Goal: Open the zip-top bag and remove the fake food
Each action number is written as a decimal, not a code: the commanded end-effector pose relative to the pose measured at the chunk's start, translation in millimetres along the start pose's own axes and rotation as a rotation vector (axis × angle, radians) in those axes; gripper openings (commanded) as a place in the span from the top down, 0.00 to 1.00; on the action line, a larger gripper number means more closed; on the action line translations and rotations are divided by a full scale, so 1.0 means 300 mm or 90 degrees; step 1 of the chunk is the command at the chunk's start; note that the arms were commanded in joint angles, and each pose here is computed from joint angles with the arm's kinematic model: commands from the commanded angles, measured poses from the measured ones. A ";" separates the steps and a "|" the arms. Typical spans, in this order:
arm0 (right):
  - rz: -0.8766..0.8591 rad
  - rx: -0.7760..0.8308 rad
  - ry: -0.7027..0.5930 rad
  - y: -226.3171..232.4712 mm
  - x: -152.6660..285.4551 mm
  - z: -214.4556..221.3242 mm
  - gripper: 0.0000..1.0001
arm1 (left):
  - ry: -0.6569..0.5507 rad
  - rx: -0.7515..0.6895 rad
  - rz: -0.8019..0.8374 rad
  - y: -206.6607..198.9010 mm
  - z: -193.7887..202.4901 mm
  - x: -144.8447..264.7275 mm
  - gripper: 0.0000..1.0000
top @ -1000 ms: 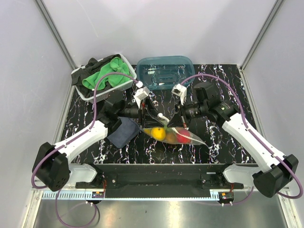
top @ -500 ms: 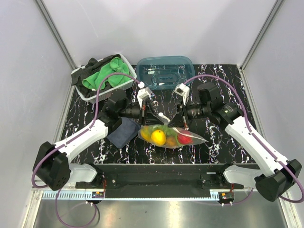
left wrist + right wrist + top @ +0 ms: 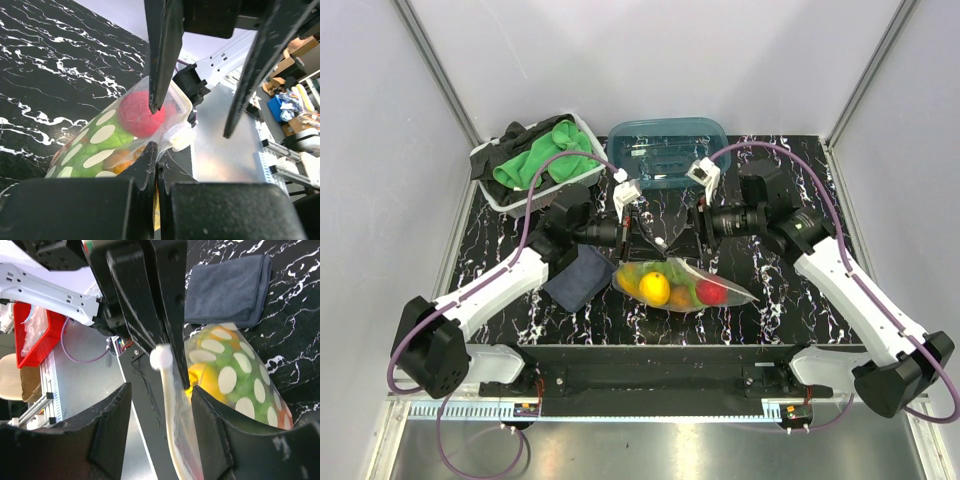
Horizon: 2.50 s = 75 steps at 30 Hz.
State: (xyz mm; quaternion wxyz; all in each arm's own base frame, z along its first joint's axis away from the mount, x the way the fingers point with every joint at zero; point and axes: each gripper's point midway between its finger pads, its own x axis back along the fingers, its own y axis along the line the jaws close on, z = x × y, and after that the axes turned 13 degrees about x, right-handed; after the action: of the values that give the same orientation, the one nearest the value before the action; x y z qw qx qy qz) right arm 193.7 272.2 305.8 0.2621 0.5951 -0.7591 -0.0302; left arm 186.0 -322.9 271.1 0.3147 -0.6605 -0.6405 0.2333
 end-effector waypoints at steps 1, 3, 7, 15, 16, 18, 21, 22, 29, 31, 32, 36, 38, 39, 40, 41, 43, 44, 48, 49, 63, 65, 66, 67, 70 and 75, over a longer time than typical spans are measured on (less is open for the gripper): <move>-0.027 0.025 -0.025 0.003 -0.014 -0.082 0.43 | -0.018 -0.013 0.015 -0.050 -0.063 -0.016 1.00; -0.027 0.024 -0.022 -0.006 -0.022 -0.084 0.45 | -0.018 -0.011 0.014 -0.049 -0.063 -0.021 1.00; -0.027 0.032 -0.022 -0.006 -0.022 -0.091 0.53 | -0.018 -0.005 0.013 -0.052 -0.062 -0.028 1.00; -0.020 0.028 -0.011 -0.025 -0.033 -0.075 0.73 | -0.015 -0.006 0.018 -0.065 -0.054 -0.028 1.00; -0.020 0.028 -0.010 -0.024 -0.032 -0.075 0.78 | -0.014 -0.007 0.019 -0.065 -0.052 -0.028 1.00; -0.010 0.027 -0.010 -0.030 -0.029 -0.074 0.88 | -0.012 -0.006 0.018 -0.065 -0.047 -0.025 1.00; 0.009 0.030 -0.011 -0.040 -0.022 -0.070 1.00 | -0.013 -0.010 0.016 -0.067 -0.043 -0.021 1.00; 0.012 0.030 -0.011 -0.042 -0.021 -0.068 1.00 | -0.013 -0.010 0.015 -0.067 -0.041 -0.020 1.00; -0.020 0.008 -0.010 -0.007 -0.018 -0.051 1.00 | -0.015 -0.013 0.043 -0.097 -0.054 -0.023 0.76; -0.026 0.004 -0.012 -0.004 -0.022 -0.052 1.00 | -0.015 -0.011 0.064 -0.116 -0.058 -0.027 0.60; -0.027 0.003 -0.015 0.000 -0.020 -0.056 1.00 | -0.015 -0.008 0.068 -0.119 -0.060 -0.030 0.57; -0.038 0.007 -0.024 0.009 -0.021 -0.068 1.00 | -0.011 -0.005 0.081 -0.124 -0.061 -0.048 0.54; -0.036 0.005 -0.024 0.009 -0.019 -0.070 1.00 | -0.011 0.000 0.076 -0.116 -0.065 -0.052 0.80; -0.035 0.006 -0.025 0.010 -0.017 -0.069 1.00 | -0.011 0.004 0.071 -0.112 -0.067 -0.054 0.88; -0.033 0.006 -0.025 0.010 -0.016 -0.067 1.00 | -0.006 0.015 0.051 -0.087 -0.056 -0.057 0.95; -0.029 0.010 -0.028 0.012 -0.011 -0.068 1.00 | -0.008 0.011 0.043 -0.084 -0.062 -0.057 1.00; -0.015 0.008 -0.022 0.005 -0.007 -0.052 1.00 | -0.014 0.007 0.017 -0.066 -0.060 -0.049 1.00; -0.007 0.014 -0.023 0.004 0.002 -0.048 1.00 | -0.018 0.003 0.007 -0.061 -0.062 -0.047 1.00; 0.023 0.007 -0.005 -0.007 0.020 0.004 1.00 | -0.038 -0.013 -0.032 -0.043 -0.070 -0.028 1.00; 0.023 0.008 -0.005 -0.003 0.024 0.009 1.00 | -0.042 -0.007 -0.048 -0.030 -0.070 -0.024 1.00; 0.036 -0.021 -0.010 0.043 0.075 0.090 1.00 | -0.166 0.019 -0.086 -0.029 -0.203 0.008 1.00; 0.041 -0.025 -0.006 0.042 0.079 0.107 1.00 | -0.181 0.015 -0.091 -0.036 -0.226 0.016 1.00; 0.045 -0.024 -0.004 0.041 0.082 0.116 1.00 | -0.196 0.012 -0.107 -0.024 -0.245 0.024 1.00; 0.052 -0.025 0.000 0.038 0.086 0.126 1.00 | -0.201 0.015 -0.116 -0.022 -0.251 0.030 1.00; 0.084 -0.047 0.010 0.024 0.100 0.171 1.00 | -0.230 0.019 -0.144 -0.009 -0.291 0.053 1.00; 0.142 -0.095 0.014 -0.001 0.123 0.247 1.00 | -0.262 0.035 -0.159 0.013 -0.361 0.087 1.00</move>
State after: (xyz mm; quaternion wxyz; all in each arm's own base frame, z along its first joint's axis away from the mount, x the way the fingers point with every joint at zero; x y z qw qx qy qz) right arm 176.3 234.0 272.3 0.2678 0.5166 -0.8127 -0.0291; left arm 216.1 -327.9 287.5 0.3294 -0.5479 -0.7046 0.3079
